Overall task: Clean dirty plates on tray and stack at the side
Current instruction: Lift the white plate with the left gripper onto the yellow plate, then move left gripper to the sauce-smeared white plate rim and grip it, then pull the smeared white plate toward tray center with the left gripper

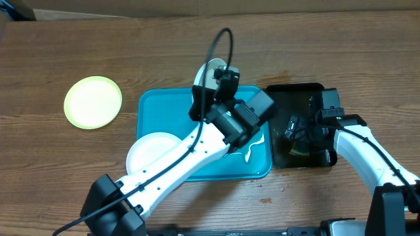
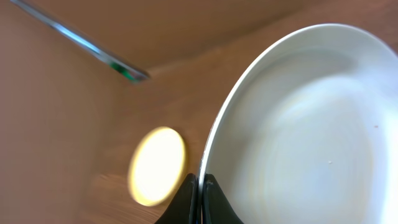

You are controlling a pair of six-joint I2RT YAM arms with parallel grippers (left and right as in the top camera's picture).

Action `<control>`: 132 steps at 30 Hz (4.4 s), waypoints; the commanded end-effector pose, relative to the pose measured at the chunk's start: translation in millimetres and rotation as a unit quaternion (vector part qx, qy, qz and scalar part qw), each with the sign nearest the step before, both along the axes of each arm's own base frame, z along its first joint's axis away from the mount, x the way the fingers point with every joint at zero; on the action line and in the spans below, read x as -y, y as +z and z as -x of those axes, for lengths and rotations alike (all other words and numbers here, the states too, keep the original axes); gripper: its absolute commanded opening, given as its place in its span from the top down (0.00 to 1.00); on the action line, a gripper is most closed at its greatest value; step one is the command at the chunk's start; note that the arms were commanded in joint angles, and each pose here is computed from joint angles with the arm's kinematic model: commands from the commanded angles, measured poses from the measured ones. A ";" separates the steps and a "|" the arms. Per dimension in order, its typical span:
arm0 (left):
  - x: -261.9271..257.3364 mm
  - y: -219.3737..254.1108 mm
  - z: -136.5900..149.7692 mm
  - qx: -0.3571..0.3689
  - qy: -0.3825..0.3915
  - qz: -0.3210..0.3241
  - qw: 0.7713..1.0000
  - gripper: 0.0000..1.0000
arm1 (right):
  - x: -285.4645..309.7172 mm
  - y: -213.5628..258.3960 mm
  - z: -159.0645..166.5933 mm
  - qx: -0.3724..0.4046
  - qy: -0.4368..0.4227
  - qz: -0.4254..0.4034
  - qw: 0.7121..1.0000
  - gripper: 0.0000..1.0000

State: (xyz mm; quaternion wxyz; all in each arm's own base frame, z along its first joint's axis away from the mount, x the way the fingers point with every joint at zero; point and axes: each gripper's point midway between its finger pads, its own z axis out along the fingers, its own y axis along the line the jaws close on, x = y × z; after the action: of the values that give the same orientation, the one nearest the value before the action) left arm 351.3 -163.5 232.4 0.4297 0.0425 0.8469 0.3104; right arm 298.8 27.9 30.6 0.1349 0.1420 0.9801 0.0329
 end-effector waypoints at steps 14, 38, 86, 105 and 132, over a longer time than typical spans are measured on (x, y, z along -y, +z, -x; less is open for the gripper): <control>-153.7 -36.0 -40.0 -0.157 0.088 0.430 0.885 0.96 | 3.1 -1.2 0.7 0.000 -0.003 0.007 1.000 0.00; -408.9 -108.0 24.0 -0.079 0.398 0.469 0.784 0.96 | 3.1 -1.2 0.7 0.000 -0.003 0.007 1.000 0.00; -183.4 -126.7 155.8 -0.388 0.285 0.450 0.752 0.03 | 3.1 -1.2 0.7 0.000 -0.003 0.007 1.000 0.00; -178.8 -195.9 156.7 -0.358 0.287 0.460 0.760 0.30 | 3.1 -1.3 0.7 0.000 -0.003 0.007 1.000 0.00; -111.1 -168.5 69.2 -0.282 0.092 0.489 0.820 0.53 | 3.1 -1.2 0.7 0.000 -0.003 0.007 1.000 0.00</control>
State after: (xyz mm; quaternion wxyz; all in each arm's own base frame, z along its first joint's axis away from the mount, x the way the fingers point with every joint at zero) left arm 271.0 -59.4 46.0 0.0896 -0.1645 0.9701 -0.1544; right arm 299.0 26.4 30.6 0.1358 0.1427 0.9800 0.0292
